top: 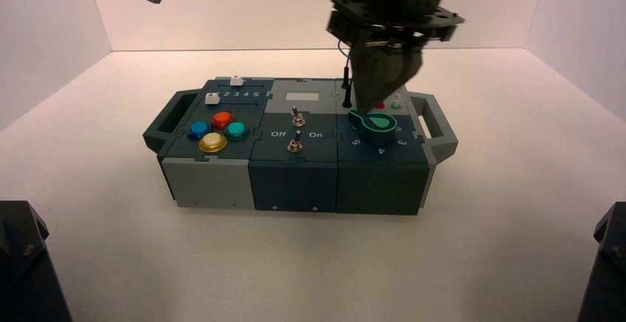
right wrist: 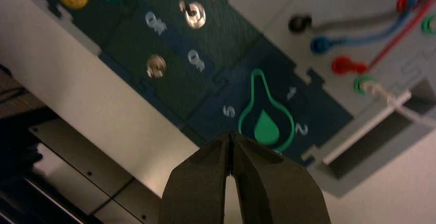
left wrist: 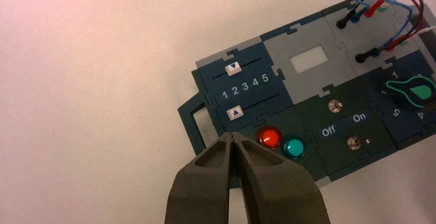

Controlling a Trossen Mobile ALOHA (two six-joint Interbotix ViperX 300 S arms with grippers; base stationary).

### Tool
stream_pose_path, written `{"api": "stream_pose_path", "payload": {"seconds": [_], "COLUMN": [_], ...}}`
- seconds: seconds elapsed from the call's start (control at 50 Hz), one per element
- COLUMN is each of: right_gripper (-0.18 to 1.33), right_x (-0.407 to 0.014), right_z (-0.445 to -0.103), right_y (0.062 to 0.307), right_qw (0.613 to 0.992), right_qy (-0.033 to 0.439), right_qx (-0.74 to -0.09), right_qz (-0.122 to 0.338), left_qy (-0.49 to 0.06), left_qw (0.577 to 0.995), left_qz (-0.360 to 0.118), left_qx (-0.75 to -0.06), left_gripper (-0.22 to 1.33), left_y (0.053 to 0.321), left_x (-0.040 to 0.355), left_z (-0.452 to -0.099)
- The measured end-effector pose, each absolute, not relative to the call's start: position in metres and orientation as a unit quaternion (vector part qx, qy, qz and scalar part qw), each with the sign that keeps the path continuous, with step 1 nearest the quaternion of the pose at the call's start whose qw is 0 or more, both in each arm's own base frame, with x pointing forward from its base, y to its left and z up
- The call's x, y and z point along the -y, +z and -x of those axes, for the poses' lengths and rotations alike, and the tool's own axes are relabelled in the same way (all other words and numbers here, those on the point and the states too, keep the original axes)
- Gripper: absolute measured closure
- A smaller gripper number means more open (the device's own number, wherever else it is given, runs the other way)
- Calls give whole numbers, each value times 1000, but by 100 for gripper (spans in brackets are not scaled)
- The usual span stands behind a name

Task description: Turn the knob to position 6.

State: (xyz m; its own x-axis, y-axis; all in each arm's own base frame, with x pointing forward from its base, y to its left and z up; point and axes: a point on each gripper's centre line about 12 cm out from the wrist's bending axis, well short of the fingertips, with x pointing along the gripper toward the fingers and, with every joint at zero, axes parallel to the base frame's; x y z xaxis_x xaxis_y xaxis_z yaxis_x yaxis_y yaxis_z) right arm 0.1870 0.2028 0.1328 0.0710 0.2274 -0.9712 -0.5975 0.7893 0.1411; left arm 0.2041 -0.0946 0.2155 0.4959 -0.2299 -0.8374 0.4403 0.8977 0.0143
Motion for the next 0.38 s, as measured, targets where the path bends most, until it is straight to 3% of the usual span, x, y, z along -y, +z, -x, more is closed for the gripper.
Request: {"api": "stream_pose_path", "payload": {"seconds": [0.38], "right_gripper": [129], "right_x": [-194], "right_z": [-184], "right_y": [135], "right_qw": [731], "right_qy": [292], "right_qx": [-595], "right_qz": [161], "left_qy": [-195], "left_qw": [857], "left_qz": [-114], "left_qx": [-462], "left_gripper": [127], "left_y": [212], "left_x": [94], "left_z": [-204]}}
